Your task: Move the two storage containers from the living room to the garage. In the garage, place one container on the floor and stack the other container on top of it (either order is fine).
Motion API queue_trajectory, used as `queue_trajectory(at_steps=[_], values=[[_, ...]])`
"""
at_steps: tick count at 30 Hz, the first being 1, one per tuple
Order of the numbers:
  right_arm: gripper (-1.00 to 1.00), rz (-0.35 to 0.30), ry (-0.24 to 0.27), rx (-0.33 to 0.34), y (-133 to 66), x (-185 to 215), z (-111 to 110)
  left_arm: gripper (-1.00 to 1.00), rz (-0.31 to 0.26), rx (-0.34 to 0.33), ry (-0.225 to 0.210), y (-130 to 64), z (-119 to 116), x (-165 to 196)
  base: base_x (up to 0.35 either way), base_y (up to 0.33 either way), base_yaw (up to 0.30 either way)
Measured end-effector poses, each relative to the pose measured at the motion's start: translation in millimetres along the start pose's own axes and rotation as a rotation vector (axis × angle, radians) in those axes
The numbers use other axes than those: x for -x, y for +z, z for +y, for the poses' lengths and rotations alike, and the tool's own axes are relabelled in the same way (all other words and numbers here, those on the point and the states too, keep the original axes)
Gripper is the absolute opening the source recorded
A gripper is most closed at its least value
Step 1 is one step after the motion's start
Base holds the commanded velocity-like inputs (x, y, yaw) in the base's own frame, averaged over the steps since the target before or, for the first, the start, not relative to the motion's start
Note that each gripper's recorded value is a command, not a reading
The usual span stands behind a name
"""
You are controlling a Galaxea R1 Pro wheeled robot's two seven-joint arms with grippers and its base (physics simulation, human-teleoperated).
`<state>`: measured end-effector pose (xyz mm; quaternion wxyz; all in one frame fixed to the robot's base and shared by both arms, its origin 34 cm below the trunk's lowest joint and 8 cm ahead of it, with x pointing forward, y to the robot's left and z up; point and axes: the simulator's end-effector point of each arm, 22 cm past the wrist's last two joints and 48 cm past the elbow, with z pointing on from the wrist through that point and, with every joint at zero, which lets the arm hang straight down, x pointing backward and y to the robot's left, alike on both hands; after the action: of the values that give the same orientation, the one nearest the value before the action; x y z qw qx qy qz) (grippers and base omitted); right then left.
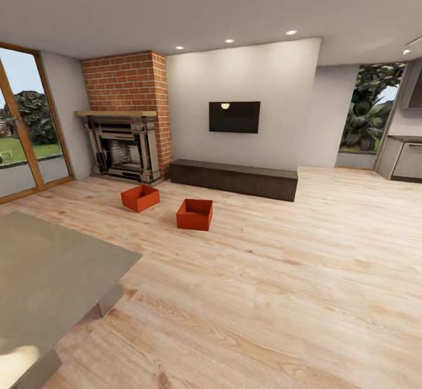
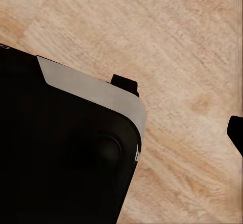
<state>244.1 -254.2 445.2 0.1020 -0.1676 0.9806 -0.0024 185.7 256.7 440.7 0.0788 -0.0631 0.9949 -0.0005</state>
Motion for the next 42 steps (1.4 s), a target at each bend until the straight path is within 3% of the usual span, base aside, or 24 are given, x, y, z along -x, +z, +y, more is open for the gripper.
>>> queue_trajectory(at_steps=[42], values=[[1.00,0.000,0.000,0.000,0.0,0.0,0.0,1.00,0.000,0.000,0.000,0.0,0.0,0.0,0.323,-0.047,0.000]])
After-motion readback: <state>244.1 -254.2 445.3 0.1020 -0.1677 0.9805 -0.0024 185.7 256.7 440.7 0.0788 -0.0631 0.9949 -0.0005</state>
